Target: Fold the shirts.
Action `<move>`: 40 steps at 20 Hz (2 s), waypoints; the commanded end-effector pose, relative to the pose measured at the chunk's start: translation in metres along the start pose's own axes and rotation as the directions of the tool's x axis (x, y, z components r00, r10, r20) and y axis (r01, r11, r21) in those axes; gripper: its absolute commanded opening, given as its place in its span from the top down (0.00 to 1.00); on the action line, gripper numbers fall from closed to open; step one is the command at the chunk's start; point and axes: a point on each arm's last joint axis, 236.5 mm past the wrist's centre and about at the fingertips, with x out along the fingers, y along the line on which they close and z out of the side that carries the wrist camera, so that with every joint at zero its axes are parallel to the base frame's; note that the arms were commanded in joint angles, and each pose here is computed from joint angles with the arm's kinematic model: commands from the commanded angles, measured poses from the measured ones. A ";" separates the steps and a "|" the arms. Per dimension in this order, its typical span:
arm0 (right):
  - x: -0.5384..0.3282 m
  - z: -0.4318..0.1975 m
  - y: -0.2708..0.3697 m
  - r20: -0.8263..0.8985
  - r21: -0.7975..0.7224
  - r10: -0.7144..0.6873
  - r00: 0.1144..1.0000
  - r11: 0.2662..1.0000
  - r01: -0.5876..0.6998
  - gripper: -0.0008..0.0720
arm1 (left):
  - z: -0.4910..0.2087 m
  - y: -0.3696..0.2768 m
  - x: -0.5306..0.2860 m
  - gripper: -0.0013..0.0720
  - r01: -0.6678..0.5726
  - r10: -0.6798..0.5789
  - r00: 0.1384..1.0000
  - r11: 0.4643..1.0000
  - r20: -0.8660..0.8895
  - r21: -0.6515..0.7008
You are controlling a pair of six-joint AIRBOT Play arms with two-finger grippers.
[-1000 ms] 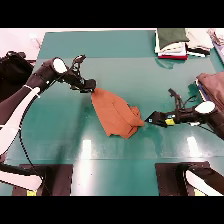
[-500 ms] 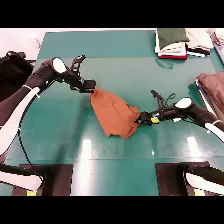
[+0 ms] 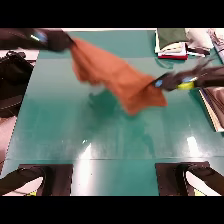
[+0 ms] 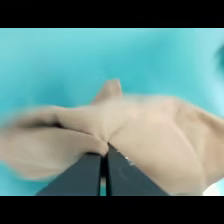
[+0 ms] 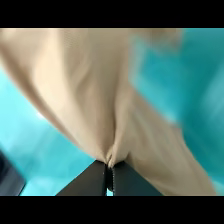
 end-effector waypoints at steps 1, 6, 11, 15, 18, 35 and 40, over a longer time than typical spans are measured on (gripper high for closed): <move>-0.097 0.050 0.037 0.209 -0.115 -0.145 0.967 0.978 0.172 0.97 | 0.059 -0.045 -0.111 0.94 0.018 -0.042 0.969 0.995 0.243 0.103; -0.092 0.050 0.035 0.118 -0.087 -0.147 0.982 0.984 0.158 0.97 | 0.011 -0.037 -0.090 0.94 0.023 -0.029 0.998 0.994 0.058 0.103; -0.019 -0.009 -0.035 -0.158 0.092 -0.144 0.977 0.983 0.160 0.97 | -0.138 0.013 0.002 0.94 -0.013 0.000 0.933 0.999 -0.361 -0.034; 0.018 -0.058 -0.068 -0.265 0.205 -0.125 0.956 0.962 0.182 0.97 | -0.277 0.037 0.023 0.94 -0.073 -0.028 0.780 0.988 -0.625 -0.135; 0.026 -0.075 -0.077 -0.276 0.238 -0.127 0.953 0.951 0.196 0.97 | -0.320 0.006 0.019 0.94 0.046 -0.197 0.709 0.971 -0.677 -0.235; 0.009 -0.063 -0.087 -0.159 0.262 -0.183 0.970 0.940 0.220 0.96 | -0.267 0.097 0.045 0.16 -0.132 -0.074 0.839 0.933 -0.538 -0.336; 0.021 -0.066 -0.086 -0.186 0.305 -0.129 0.974 0.935 0.182 0.96 | -0.350 0.114 0.072 0.16 -0.222 -0.138 0.736 0.876 -0.663 -0.428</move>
